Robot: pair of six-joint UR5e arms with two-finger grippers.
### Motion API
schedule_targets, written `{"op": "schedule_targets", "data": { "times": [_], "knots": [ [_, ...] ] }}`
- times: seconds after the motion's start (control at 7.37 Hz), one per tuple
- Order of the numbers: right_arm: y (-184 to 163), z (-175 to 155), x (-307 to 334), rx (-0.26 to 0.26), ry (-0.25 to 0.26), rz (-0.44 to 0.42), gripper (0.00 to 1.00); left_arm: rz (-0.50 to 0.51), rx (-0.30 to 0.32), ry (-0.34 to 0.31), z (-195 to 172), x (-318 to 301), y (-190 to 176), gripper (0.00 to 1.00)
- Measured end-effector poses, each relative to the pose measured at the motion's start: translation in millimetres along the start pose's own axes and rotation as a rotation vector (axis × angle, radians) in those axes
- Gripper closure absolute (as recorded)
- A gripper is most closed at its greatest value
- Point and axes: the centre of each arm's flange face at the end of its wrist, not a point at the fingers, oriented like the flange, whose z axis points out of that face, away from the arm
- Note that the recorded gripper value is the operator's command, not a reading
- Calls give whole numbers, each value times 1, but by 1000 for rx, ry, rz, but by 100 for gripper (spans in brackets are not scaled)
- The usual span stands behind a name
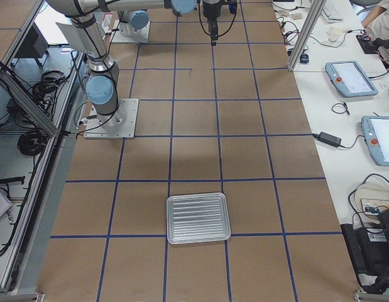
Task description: Place bearing gear from tray to pile
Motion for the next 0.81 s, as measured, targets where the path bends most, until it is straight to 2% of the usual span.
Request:
{"op": "schedule_targets", "data": {
  "times": [0.27, 0.41, 0.54, 0.81],
  "knots": [
    [0, 0, 0, 0, 0, 0, 0, 0, -4, 5, 11, 1, -8, 98],
    [0, 0, 0, -1, 0, 0, 0, 1, -12, 8, 16, 1, -10, 51],
    [0, 0, 0, 0, 0, 0, 0, 0, -22, 9, 21, 2, -10, 1],
    [0, 0, 0, 0, -1, 0, 0, -7, -36, 11, 28, 3, -9, 0]
  ]
}}
